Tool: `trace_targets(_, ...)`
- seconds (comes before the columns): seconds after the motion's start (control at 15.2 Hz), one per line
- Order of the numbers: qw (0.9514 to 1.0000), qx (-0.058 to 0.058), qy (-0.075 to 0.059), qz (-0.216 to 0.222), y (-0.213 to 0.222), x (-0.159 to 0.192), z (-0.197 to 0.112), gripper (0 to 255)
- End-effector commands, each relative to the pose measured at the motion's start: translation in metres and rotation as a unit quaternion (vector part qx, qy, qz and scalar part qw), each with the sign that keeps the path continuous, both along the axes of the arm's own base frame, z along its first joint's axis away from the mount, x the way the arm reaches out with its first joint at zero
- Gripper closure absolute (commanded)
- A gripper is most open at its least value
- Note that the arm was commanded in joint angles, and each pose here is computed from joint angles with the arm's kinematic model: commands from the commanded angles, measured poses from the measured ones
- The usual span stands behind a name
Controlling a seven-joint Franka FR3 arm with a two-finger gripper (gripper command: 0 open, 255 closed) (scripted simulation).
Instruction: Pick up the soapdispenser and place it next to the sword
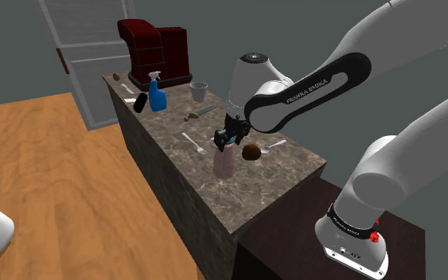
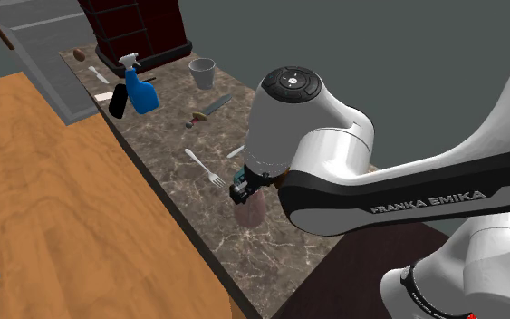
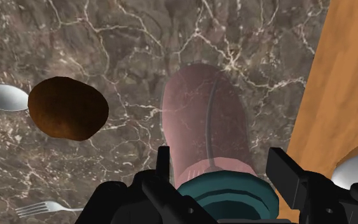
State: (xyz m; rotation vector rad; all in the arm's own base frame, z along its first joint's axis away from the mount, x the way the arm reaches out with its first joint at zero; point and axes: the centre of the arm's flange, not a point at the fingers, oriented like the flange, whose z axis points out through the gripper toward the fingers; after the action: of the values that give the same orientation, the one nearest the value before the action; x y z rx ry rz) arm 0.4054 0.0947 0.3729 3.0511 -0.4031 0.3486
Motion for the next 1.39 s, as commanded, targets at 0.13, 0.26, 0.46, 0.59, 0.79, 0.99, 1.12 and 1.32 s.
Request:
trace_targets(0.13, 1.0, 0.0, 0.0, 0.0, 0.0, 0.0, 0.016, 255)
trace_targets(0.26, 1.0, 0.0, 0.0, 0.0, 0.0, 0.0, 0.026, 255)
trace_targets(0.46, 1.0, 0.0, 0.0, 0.0, 0.0, 0.0, 0.042, 255)
trace_targets(0.59, 1.0, 0.0, 0.0, 0.0, 0.0, 0.0, 0.053, 255)
trace_targets(0.79, 1.0, 0.0, 0.0, 0.0, 0.0, 0.0, 0.068, 255)
trace_targets(0.99, 1.0, 0.0, 0.0, 0.0, 0.0, 0.0, 0.084, 255)
trace_targets(1.12, 1.0, 0.0, 0.0, 0.0, 0.0, 0.0, 0.095, 255)
trace_targets(1.32, 1.0, 0.0, 0.0, 0.0, 0.0, 0.0, 0.111, 255)
